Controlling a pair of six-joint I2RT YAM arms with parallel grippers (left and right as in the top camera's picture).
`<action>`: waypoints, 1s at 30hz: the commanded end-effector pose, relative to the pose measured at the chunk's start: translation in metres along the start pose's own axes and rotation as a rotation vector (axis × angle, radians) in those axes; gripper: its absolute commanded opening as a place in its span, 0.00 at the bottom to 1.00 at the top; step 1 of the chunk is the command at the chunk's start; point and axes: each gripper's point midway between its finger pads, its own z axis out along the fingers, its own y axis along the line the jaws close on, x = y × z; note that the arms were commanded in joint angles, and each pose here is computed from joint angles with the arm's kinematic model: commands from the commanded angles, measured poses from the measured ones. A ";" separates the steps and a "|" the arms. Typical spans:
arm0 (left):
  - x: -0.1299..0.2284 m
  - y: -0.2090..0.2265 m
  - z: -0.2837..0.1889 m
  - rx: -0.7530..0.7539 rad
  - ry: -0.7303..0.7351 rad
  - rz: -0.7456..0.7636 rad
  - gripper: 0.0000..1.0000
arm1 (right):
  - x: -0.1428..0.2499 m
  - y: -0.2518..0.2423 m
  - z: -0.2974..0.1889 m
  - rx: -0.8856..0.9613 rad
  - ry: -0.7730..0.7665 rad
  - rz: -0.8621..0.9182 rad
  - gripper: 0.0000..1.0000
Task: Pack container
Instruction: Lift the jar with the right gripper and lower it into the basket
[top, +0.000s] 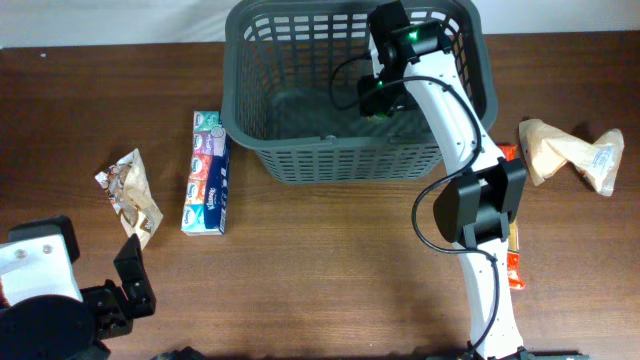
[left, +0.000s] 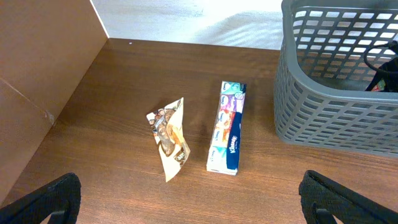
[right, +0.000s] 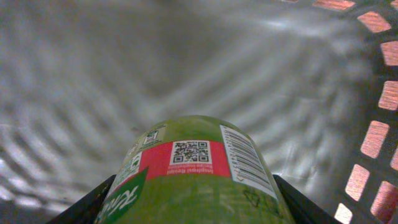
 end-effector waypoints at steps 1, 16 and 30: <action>0.001 0.000 0.001 -0.003 0.005 0.012 1.00 | -0.001 -0.004 0.002 0.013 -0.003 0.000 0.19; 0.001 0.000 0.001 -0.004 0.005 0.012 1.00 | 0.008 -0.005 0.012 0.018 0.035 0.000 0.21; 0.001 0.000 0.001 -0.003 0.005 0.012 0.99 | 0.015 -0.006 0.020 0.022 0.064 0.001 0.58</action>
